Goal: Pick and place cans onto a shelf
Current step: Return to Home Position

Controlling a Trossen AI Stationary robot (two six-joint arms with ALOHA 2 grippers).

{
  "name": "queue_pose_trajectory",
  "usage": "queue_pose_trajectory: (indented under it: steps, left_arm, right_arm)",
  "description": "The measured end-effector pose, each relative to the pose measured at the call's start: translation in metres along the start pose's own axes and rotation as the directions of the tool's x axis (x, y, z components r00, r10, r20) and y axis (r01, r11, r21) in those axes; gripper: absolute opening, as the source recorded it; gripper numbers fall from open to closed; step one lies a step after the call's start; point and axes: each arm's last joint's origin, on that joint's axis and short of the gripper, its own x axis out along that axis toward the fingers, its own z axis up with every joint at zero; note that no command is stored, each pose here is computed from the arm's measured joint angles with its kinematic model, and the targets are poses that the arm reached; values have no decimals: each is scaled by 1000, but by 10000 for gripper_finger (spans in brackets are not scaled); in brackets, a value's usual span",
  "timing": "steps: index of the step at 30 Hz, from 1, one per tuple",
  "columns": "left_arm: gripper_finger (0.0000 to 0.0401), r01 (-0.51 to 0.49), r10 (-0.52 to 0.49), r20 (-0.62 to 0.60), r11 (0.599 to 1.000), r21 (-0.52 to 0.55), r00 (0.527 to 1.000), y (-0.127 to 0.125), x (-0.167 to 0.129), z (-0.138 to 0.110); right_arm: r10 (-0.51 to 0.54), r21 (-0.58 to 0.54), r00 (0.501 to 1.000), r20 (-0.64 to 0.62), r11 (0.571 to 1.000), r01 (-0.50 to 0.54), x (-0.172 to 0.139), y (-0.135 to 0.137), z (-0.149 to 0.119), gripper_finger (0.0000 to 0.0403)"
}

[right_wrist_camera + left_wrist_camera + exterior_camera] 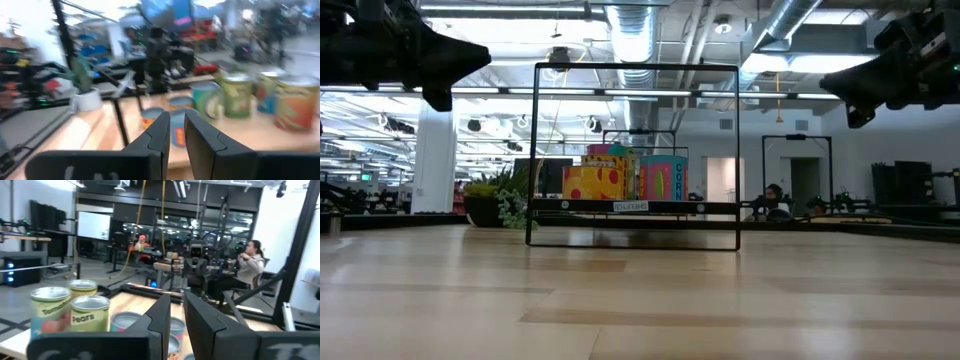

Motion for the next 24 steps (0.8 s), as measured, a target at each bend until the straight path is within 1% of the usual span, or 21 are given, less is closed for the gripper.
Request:
queue_pose_trajectory:
  steps: [2,4,7,9,11,13,18,21,24]
  left_arm:
    - [45,21,-21,-1,1000,-1,1000,1,1,0]
    - [45,35,-35,-2,999,4,999,3,1,0]
    - [45,43,-43,-4,999,4,999,5,1,0]
    - [45,36,-36,-11,999,8,999,6,2,-1]
    - [45,27,-27,-15,1000,12,1000,7,2,-1]
    - [45,23,-23,-11,1000,16,1000,7,2,-1]
    - [45,21,-20,-15,999,31,1000,7,2,-1]
    - [45,-15,17,-36,999,40,999,9,2,-4]
    - [45,-68,73,-81,996,63,994,11,1,-9]
  right_arm:
    - [50,-6,998,27,999,-50,2,-1,-8,82]
    - [52,21,998,30,998,-53,2,-1,-8,82]
    - [9,41,1000,28,999,-10,2,-2,-8,82]
    - [-31,32,998,59,999,29,2,-1,-6,82]
    - [-83,33,995,51,996,82,3,-2,-8,82]
    - [-104,27,992,68,994,102,3,0,-7,82]
    - [-39,11,998,50,999,39,4,7,-9,82]
    - [-30,9,999,29,1000,30,5,8,-11,82]
    - [-31,20,999,-6,999,31,5,8,-14,82]
